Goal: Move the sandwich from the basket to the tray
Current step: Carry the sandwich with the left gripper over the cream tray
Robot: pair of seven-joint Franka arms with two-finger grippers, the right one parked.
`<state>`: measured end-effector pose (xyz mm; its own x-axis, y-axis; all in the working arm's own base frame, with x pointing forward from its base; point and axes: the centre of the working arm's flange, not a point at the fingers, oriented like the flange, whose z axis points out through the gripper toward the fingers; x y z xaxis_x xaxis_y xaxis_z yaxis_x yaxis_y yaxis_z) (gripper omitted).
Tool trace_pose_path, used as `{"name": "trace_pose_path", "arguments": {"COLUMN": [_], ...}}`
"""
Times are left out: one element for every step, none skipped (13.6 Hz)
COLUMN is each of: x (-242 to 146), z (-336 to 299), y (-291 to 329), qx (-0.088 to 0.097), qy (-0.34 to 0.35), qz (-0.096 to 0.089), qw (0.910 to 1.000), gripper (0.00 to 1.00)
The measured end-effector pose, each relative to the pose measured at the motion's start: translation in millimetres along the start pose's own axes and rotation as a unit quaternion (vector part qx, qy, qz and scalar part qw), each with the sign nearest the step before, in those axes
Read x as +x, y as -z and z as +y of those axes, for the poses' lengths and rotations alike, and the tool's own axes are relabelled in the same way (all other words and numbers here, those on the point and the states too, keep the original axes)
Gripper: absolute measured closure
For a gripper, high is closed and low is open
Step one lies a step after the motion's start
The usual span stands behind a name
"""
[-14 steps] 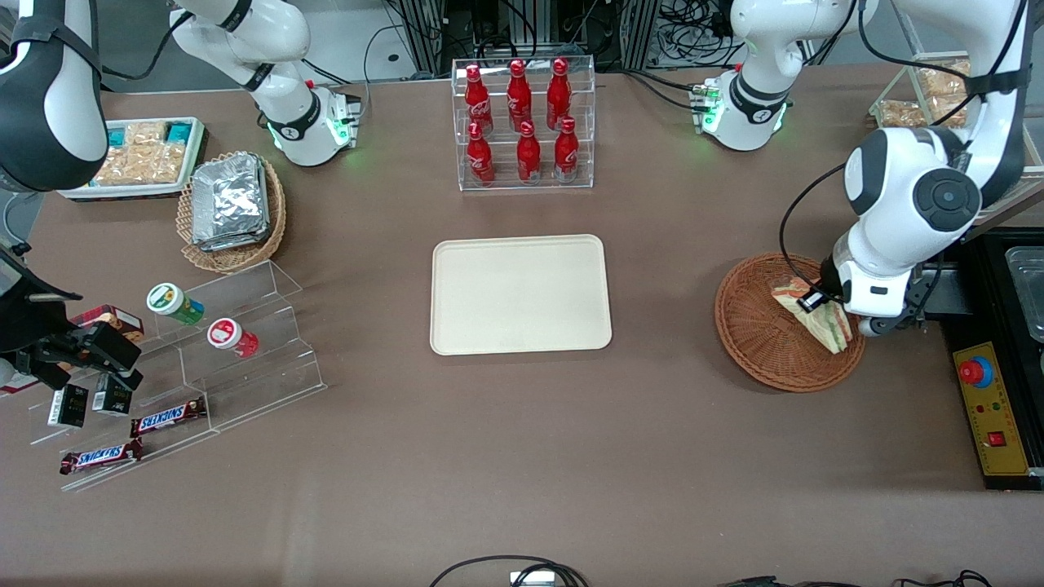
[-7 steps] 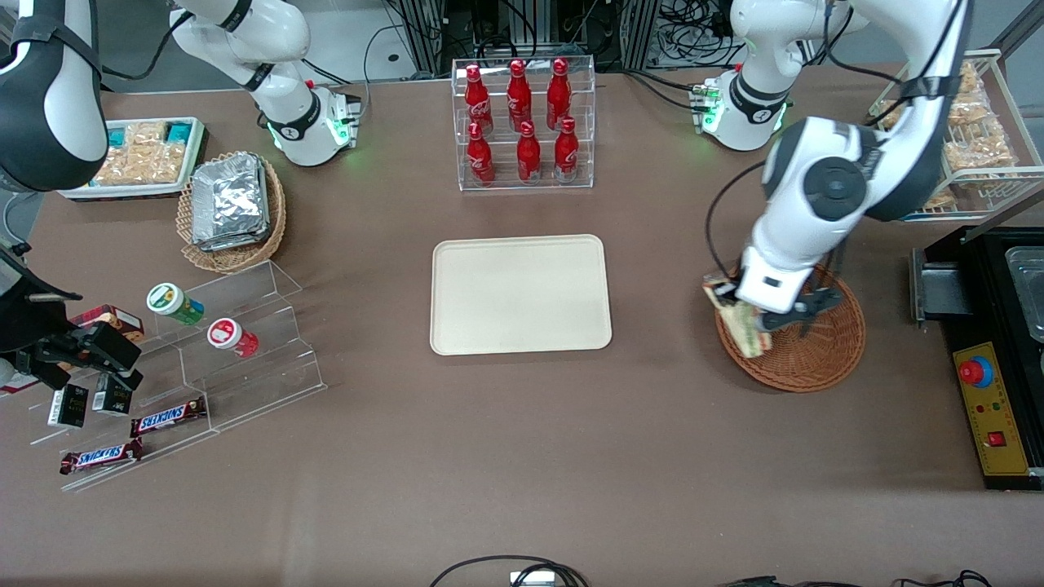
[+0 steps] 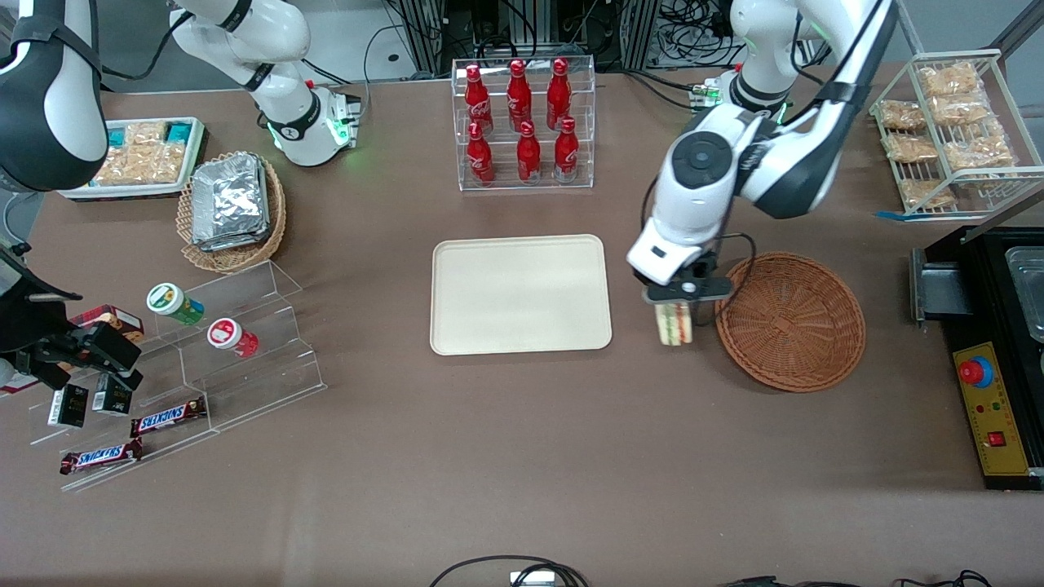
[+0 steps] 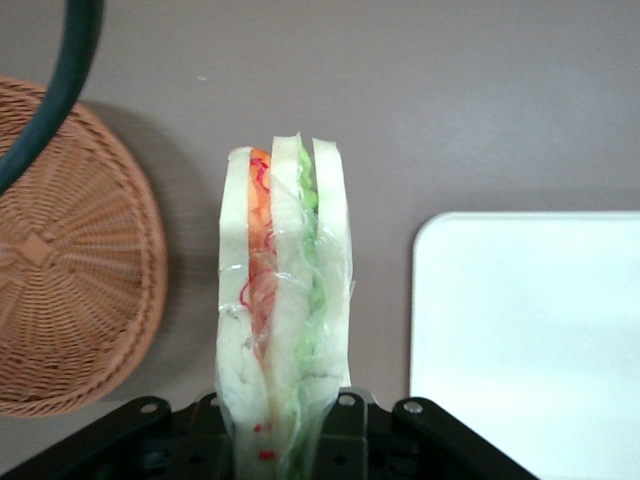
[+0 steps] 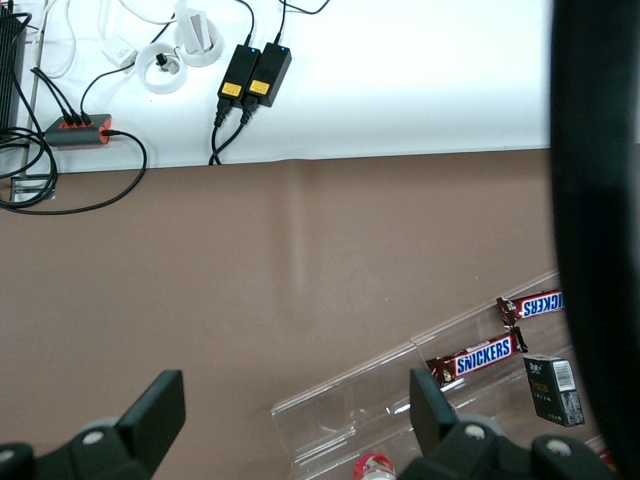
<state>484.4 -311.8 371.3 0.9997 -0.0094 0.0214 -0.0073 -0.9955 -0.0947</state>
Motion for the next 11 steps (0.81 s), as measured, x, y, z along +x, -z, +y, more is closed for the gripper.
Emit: {"name": "trace_pose_path", "arguments": {"x": [-4.7, -9.0, -13.5, -18.0, -23.2, -31.4, -43.7, -57.3, -68.6, -76.7, -81.9], "z": [12.3, 23.1, 33.1, 43.4, 54.6, 68.3, 85.3, 102.0, 115.2, 126.2, 135.8], "y": [-3.4, -7.9, -14.2, -21.2, -28.3, -36.0, -44.3, -53.7, -64.0, -74.6, -83.6], "qx": [-0.001, 0.000, 0.001, 0.000, -0.004, -0.005, -0.002, 0.003, 0.008, 0.008, 0.004], "qy": [-0.016, -0.030, -0.039, -0.045, -0.050, -0.058, -0.067, -0.071, -0.072, -0.074, -0.076], "qz": [0.000, 0.001, 0.000, 0.001, 0.003, 0.004, 0.005, 0.006, 0.004, -0.002, -0.008], "qw": [0.9999, 0.9996, 0.9992, 0.9990, 0.9987, 0.9983, 0.9977, 0.9974, 0.9974, 0.9972, 0.9970], "gripper": [0.80, 0.80, 0.80, 0.80, 0.80, 0.80, 0.80, 0.80, 0.80, 0.80, 0.80]}}
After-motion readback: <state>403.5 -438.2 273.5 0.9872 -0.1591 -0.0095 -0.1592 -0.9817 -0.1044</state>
